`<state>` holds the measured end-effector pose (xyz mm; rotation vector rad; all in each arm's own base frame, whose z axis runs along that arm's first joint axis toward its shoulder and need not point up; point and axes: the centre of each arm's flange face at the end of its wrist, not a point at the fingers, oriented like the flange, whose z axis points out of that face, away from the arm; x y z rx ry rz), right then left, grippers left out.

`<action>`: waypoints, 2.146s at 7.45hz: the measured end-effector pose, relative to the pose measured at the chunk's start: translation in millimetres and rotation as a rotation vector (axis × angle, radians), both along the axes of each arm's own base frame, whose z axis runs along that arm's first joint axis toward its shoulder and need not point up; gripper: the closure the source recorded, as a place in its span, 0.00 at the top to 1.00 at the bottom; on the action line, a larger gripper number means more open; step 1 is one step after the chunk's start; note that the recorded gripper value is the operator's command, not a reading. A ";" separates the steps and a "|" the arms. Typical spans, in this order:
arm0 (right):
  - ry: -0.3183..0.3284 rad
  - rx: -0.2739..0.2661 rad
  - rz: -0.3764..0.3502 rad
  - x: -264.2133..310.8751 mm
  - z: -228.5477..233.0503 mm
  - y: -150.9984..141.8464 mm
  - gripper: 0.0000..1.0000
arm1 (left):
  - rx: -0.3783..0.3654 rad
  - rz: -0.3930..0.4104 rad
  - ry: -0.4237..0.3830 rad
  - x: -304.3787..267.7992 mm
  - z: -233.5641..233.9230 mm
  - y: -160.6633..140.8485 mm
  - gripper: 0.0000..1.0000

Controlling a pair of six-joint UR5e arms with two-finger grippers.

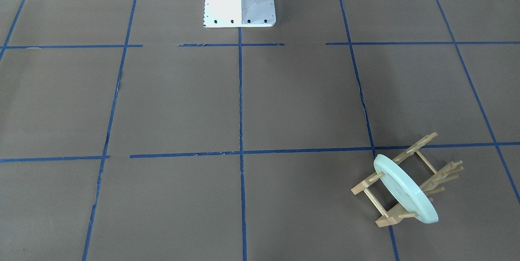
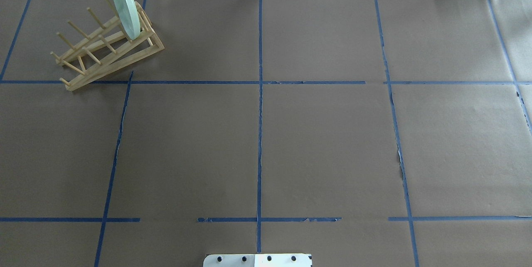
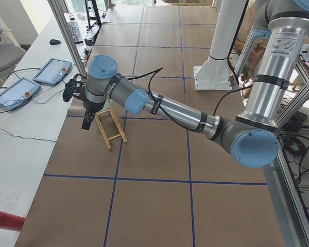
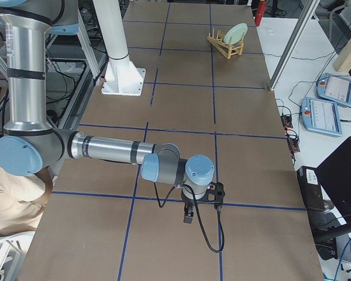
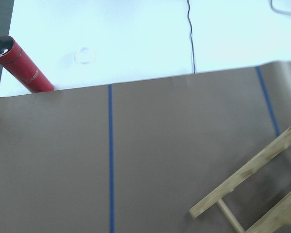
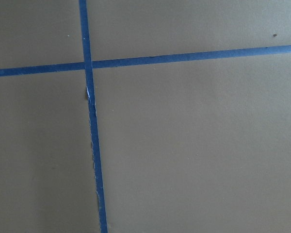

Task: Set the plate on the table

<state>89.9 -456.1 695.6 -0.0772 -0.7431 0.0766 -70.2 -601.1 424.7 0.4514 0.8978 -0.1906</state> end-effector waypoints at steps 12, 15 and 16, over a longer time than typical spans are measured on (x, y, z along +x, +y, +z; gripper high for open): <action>0.000 0.001 0.000 0.0 -0.3 -0.1 1.00 | -0.412 -0.390 0.702 235.5 -63.2 -92.2 0.78; 0.000 0.001 0.000 0.0 -0.6 -0.1 1.00 | -0.419 -0.408 0.696 281.6 -63.0 -92.4 0.61; 0.000 0.001 0.000 0.0 -0.6 -0.1 1.00 | -0.418 -0.413 0.695 289.7 -62.8 -91.1 0.48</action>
